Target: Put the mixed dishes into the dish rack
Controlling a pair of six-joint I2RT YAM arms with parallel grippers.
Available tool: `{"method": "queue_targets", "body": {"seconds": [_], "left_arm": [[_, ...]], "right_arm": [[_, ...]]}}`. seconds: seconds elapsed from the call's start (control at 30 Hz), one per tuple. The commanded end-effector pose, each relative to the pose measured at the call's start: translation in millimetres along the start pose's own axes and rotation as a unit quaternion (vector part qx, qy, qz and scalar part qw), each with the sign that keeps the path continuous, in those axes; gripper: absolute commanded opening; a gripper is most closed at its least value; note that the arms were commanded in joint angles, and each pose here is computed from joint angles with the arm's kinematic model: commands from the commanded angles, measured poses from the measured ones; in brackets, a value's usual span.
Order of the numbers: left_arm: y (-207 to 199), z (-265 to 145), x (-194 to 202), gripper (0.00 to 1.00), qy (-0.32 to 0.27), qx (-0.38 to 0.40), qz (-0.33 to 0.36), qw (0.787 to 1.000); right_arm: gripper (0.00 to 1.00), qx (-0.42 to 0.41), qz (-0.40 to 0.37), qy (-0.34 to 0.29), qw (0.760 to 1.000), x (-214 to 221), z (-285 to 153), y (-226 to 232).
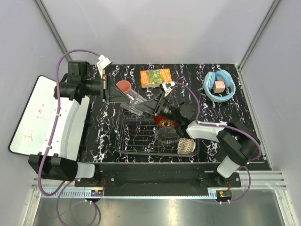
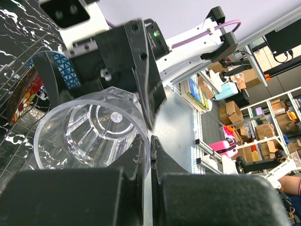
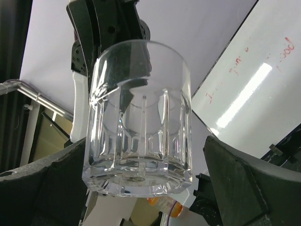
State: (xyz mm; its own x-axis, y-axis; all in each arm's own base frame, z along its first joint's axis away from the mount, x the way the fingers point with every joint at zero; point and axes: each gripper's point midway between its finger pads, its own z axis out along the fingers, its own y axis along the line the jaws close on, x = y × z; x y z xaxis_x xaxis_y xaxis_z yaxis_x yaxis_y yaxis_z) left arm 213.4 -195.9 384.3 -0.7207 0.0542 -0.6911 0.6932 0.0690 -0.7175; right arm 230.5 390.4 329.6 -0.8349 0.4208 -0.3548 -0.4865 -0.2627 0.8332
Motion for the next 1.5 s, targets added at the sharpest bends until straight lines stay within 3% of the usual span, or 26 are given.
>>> {"method": "queue_targets", "body": {"seconds": [0.0,0.6,1.13,1.23,1.27,1.37,1.4,1.43,1.47], "left_arm": [[-48,-6,-1,0.0,0.014,0.121,0.049,0.991],[-49,-6,12,0.0,0.013,0.109,0.05,0.993],[-43,-4,7,0.0,0.008,0.088,0.06,0.994],[-40,-4,4,0.0,0.006,0.079,0.065,0.995],[-39,-3,4,0.0,0.007,0.079,0.063,0.995],[-33,-3,4,0.01,0.006,0.072,0.057,0.996],[-31,-3,3,0.03,0.004,0.066,0.056,0.996],[-29,-3,3,0.06,0.002,0.063,0.054,0.997],[-29,-5,3,0.23,0.001,0.062,0.055,0.997]], "right_arm": [[1.0,-0.065,-0.029,0.024,0.997,14,6,31],[1.0,-0.057,-0.092,-0.018,0.994,-23,1,53],[0.9,-0.032,-0.055,0.007,0.998,-10,-4,29],[0.77,-0.02,-0.045,0.005,0.999,-6,-11,21],[0.66,-0.018,-0.043,0.007,0.999,-4,-13,20],[0.47,-0.013,-0.043,0.004,0.999,-6,-14,22],[0.35,-0.008,-0.043,0.004,0.999,-5,-15,20],[0.29,-0.003,-0.042,0.003,0.999,-6,-16,21],[0.25,0.0,-0.044,0.002,0.999,-6,-18,21]]}}
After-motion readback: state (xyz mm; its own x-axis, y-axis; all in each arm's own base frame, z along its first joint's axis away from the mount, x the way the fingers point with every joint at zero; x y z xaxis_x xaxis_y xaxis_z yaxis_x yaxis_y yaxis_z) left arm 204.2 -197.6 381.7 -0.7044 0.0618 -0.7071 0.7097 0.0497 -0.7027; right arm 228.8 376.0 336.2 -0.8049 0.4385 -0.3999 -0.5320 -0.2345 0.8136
